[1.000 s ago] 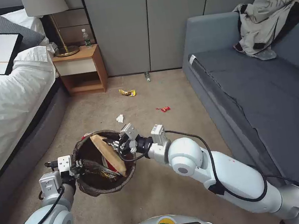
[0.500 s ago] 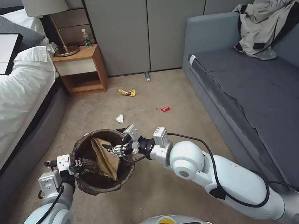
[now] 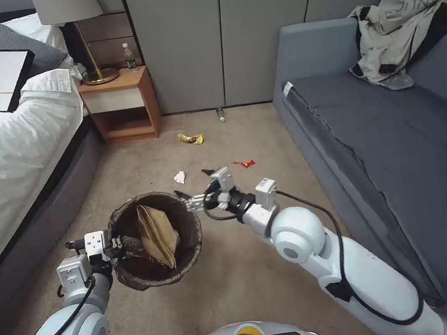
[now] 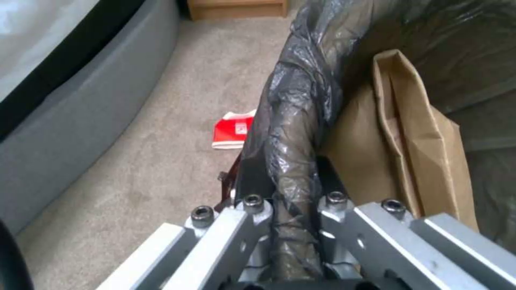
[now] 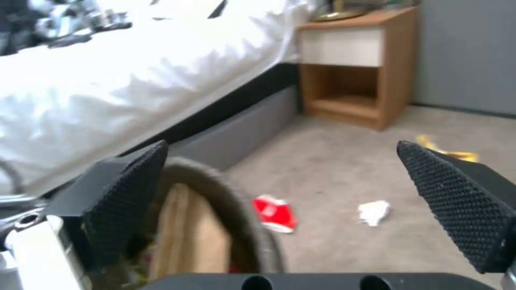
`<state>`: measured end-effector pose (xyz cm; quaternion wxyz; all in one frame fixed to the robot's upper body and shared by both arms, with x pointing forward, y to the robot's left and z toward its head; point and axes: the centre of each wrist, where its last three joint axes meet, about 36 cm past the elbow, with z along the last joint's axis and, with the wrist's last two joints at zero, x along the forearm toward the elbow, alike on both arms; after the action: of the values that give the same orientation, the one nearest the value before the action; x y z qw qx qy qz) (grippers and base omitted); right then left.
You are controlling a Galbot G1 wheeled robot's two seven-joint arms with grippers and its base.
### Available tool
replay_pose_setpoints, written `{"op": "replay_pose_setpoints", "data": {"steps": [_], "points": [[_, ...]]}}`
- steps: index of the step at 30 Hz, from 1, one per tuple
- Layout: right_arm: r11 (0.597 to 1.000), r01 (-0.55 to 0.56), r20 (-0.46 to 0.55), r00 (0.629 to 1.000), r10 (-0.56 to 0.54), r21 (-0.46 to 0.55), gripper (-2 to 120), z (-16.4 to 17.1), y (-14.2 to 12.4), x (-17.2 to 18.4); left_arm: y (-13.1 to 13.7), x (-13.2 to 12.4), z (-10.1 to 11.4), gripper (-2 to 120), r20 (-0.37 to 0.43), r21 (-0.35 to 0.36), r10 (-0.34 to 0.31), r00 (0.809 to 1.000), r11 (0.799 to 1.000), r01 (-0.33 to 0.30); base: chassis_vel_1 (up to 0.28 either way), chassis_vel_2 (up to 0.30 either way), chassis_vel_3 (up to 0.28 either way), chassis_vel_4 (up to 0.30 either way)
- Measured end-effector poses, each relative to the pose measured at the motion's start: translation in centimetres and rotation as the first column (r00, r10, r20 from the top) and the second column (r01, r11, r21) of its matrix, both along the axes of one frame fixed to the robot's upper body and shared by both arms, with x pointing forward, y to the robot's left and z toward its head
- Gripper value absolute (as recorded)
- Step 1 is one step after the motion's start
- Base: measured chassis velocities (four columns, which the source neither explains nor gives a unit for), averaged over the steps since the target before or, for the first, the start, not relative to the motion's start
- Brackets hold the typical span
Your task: Pick up the trash bin, then pick up the garbage from the floor and place it into the trash bin.
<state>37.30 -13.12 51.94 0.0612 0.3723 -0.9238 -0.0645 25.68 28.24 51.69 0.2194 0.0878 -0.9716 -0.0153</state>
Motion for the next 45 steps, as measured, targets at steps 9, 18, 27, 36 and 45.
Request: {"op": "replay_pose_setpoints", "data": {"steps": [9, 18, 27, 36, 45], "points": [[0.973, 0.229, 0.074, 0.971, -0.228, -0.010, 100, -1.2, -5.1, -0.5, 0.0, 0.0, -0.1, 3, 0.034, -0.004, 0.004, 0.999, 1.000, -0.004, 0.000, 0.000, 0.000, 0.000], [0.916, 0.400, 0.108, 0.912, -0.395, -0.037, 100, -4.8, -6.9, -2.7, 0.1, 0.0, -0.4, 3, 0.041, -0.005, 0.006, 0.999, 1.000, -0.006, 0.000, 0.000, 0.000, 0.000], [0.862, 0.501, 0.121, 0.863, -0.491, -0.074, 100, -7.8, -6.5, -6.4, 0.2, 0.0, -0.5, 3, 0.041, 0.005, 0.000, 0.999, 1.000, -0.001, 0.000, 0.000, 0.000, 0.000], [0.792, 0.602, 0.158, 0.795, -0.585, -0.099, 100, -9.4, -6.7, -8.1, 0.2, -0.2, -0.5, 3, 0.042, 0.013, -0.001, 0.999, 1.000, 0.000, 0.000, 0.000, 0.000, 0.000], [0.735, 0.668, 0.159, 0.743, -0.650, -0.116, 100, -10.8, -6.7, -9.8, 0.1, -0.4, -0.5, 3, 0.047, 0.029, -0.005, 0.999, 1.000, 0.004, 0.000, 0.000, 0.000, 0.000]]}}
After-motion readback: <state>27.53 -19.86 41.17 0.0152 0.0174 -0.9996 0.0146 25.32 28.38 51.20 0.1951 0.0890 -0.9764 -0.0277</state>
